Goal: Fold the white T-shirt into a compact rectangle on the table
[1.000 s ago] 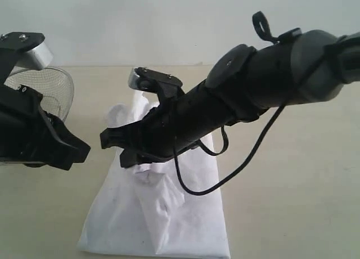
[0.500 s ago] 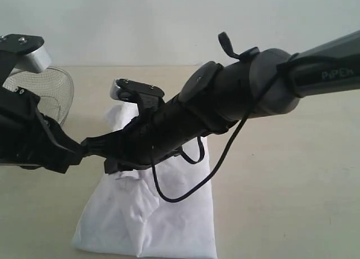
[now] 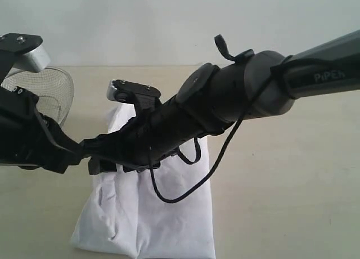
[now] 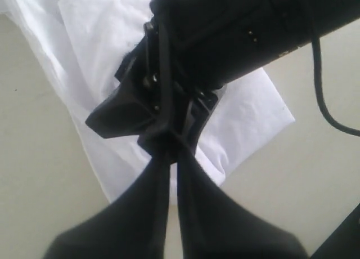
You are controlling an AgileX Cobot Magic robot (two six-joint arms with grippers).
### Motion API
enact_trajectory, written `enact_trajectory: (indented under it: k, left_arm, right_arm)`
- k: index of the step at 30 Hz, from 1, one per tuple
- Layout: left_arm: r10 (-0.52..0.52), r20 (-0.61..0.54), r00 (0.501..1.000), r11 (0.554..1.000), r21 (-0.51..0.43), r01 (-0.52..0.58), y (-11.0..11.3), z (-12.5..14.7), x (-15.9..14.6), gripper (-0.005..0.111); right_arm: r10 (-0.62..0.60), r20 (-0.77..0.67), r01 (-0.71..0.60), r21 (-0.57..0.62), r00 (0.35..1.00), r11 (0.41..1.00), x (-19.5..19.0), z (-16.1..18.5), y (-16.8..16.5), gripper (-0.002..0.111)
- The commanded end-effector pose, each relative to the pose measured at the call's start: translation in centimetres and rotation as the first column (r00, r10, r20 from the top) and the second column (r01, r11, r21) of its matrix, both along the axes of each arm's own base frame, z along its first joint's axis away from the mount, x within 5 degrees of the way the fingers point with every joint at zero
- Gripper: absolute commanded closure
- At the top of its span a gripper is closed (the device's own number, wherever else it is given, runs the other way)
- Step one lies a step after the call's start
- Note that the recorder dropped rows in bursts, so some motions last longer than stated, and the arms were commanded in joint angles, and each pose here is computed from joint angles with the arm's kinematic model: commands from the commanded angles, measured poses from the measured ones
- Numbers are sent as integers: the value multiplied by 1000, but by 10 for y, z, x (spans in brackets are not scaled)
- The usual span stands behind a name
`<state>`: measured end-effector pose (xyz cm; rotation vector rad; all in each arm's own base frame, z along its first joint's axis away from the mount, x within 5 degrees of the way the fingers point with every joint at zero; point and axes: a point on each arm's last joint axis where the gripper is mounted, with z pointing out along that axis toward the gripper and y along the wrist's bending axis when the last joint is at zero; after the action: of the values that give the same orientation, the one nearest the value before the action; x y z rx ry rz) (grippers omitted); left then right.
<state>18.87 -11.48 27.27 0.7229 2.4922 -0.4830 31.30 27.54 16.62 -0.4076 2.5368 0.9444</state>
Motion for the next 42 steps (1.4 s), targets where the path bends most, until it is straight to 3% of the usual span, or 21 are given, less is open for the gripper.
enact_trajectory:
  k: [1,9,13,20,25,32,42]
  left_arm:
    - [11,-11,1000,1000,-7,-11,0,0,-1,102]
    - [1,-32,999,1000,2,-1,1,-1,-3,102]
    - [-4,-31,1000,1000,4,4,0,-1,-3,102]
    - [-64,-33,997,998,-12,63,-10,-15,10,102]
    - [-124,-47,991,992,-39,122,-27,-49,36,102]
    - [-152,-107,983,985,-95,142,-53,-87,74,102]
    - [-114,-71,991,992,-67,109,-70,-108,120,102]
  right_arm:
    - [26,17,-26,17,1000,1000,-1,10,1,71]
    - [-8,162,4,22,987,1000,0,47,-7,89]
    - [-57,209,54,20,976,998,3,69,-24,108]
    - [-278,128,285,-43,952,958,18,54,-102,108]
    - [-370,90,377,-80,925,923,12,43,-144,108]
    - [-356,127,369,-94,926,925,4,48,-154,108]
    - [-321,125,334,-103,939,937,1,49,-153,108]
